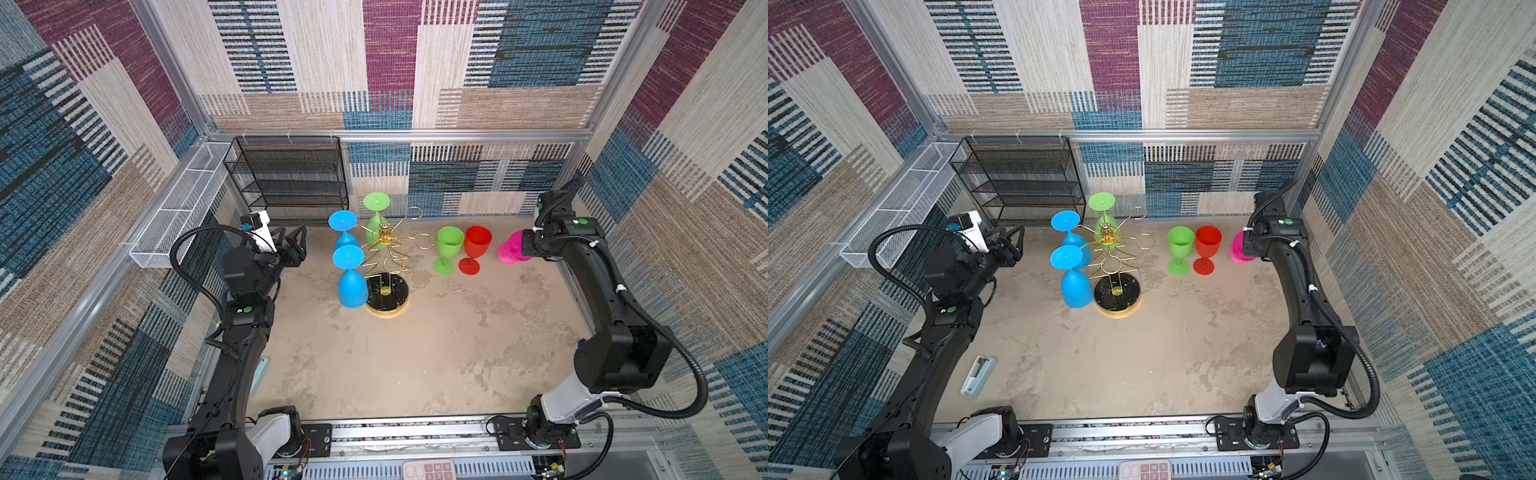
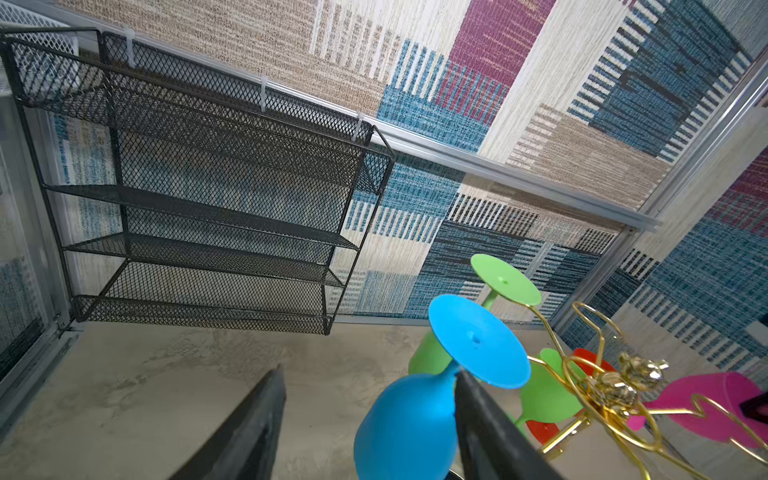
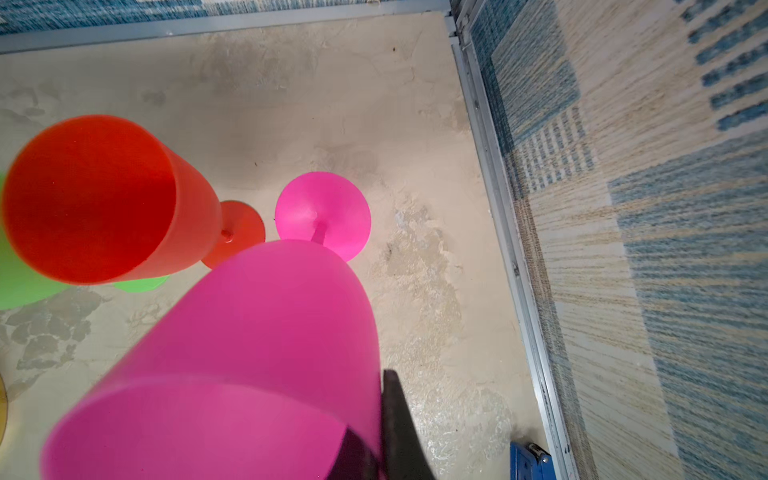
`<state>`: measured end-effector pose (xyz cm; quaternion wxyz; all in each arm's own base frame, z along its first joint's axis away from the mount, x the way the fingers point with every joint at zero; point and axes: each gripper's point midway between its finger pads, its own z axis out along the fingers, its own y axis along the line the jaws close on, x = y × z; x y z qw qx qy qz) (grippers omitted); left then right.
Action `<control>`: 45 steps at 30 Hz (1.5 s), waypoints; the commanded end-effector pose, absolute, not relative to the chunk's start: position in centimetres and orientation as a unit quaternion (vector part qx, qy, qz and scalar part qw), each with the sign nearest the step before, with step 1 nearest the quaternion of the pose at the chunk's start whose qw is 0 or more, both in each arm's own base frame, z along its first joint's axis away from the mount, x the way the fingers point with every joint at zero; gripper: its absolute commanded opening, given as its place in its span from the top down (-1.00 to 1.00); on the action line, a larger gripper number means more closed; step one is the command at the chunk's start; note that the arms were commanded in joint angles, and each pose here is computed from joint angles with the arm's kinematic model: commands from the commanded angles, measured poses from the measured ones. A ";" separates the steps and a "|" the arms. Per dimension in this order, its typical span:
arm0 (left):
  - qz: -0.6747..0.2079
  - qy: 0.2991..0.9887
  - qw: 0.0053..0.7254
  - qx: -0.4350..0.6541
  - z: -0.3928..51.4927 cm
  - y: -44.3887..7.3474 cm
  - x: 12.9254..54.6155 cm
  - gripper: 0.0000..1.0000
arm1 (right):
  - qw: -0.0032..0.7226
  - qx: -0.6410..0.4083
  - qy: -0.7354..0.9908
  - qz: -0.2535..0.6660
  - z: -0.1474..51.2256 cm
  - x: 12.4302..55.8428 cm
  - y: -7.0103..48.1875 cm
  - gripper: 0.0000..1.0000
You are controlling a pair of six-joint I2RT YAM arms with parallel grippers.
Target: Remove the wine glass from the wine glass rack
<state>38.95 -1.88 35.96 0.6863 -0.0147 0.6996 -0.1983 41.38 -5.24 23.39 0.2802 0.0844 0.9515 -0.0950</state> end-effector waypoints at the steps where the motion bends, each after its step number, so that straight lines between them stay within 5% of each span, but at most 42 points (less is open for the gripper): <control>1: -0.195 0.701 0.686 -0.010 35.9 -1.9 38.9 -0.34 | 0.271 0.074 0.956 -0.085 22.3 42.5 -4.9 1.00; 19: -0.198 0.706 0.679 -0.013 35.3 -1.6 39.0 -0.35 | 0.215 0.056 0.973 -0.061 17.8 44.7 -4.1 1.00; 29: -0.200 0.706 0.679 -0.014 35.3 -1.6 39.0 -0.35 | 0.209 0.057 0.974 -0.061 17.5 45.1 -4.2 0.80; 37: -0.197 0.705 0.681 -0.024 35.5 -1.3 38.9 -0.35 | 0.221 0.064 0.971 -0.065 18.3 45.7 -4.4 0.37; 45: -0.198 0.702 0.681 -0.066 35.5 -0.3 38.9 -0.35 | 0.338 0.057 0.940 -0.006 25.0 47.5 -2.5 -0.09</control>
